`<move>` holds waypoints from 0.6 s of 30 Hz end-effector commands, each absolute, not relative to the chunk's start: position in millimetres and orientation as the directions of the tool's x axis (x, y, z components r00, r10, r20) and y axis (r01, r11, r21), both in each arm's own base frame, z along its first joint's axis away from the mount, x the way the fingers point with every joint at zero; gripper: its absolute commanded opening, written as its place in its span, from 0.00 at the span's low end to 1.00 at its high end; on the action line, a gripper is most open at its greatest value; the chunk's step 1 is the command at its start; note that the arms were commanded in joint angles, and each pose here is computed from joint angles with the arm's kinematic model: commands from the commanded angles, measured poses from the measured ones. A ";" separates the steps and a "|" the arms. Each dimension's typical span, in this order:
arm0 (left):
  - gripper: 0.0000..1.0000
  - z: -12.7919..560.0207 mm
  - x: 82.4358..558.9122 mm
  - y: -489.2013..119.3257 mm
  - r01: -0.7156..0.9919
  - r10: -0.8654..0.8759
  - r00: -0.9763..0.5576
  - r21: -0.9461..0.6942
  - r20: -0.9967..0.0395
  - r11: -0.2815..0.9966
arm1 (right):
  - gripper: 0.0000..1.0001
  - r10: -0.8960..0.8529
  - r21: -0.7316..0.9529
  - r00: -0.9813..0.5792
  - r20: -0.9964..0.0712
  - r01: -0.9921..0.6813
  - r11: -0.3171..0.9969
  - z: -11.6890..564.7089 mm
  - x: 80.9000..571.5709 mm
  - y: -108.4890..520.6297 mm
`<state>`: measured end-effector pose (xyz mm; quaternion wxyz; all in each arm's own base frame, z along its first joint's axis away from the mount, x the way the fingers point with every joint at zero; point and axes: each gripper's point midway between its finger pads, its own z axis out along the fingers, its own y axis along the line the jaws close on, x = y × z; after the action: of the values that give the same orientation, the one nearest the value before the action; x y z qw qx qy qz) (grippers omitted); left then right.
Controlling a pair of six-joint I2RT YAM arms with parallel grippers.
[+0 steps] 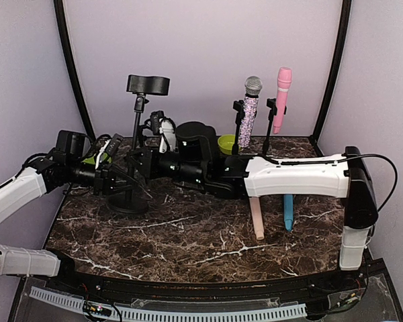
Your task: Remove the microphone from the stand
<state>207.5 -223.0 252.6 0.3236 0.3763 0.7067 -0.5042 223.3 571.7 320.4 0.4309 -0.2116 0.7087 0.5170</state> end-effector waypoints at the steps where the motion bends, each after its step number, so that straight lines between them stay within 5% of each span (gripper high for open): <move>1: 0.00 304.9 189.4 -231.9 0.922 0.156 -0.385 -0.387 -0.910 0.014 | 0.00 0.196 0.588 -0.570 -0.798 -0.807 0.049 368.2 191.3 567.7; 9: 0.00 316.0 171.2 -231.5 0.891 0.144 -0.425 -0.441 -0.894 -0.106 | 0.00 0.147 0.483 -0.563 -0.814 -0.795 -0.367 404.9 134.7 545.5; 18: 0.00 321.4 168.5 -231.1 0.892 0.137 -0.417 -0.434 -0.898 -0.127 | 0.01 0.104 0.476 -0.593 -0.799 -0.728 -0.493 404.0 124.2 539.2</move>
<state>160.0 -233.1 303.5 0.2603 0.4168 0.6051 -0.6264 174.2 555.8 370.0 0.3198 -0.3102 0.5188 0.7297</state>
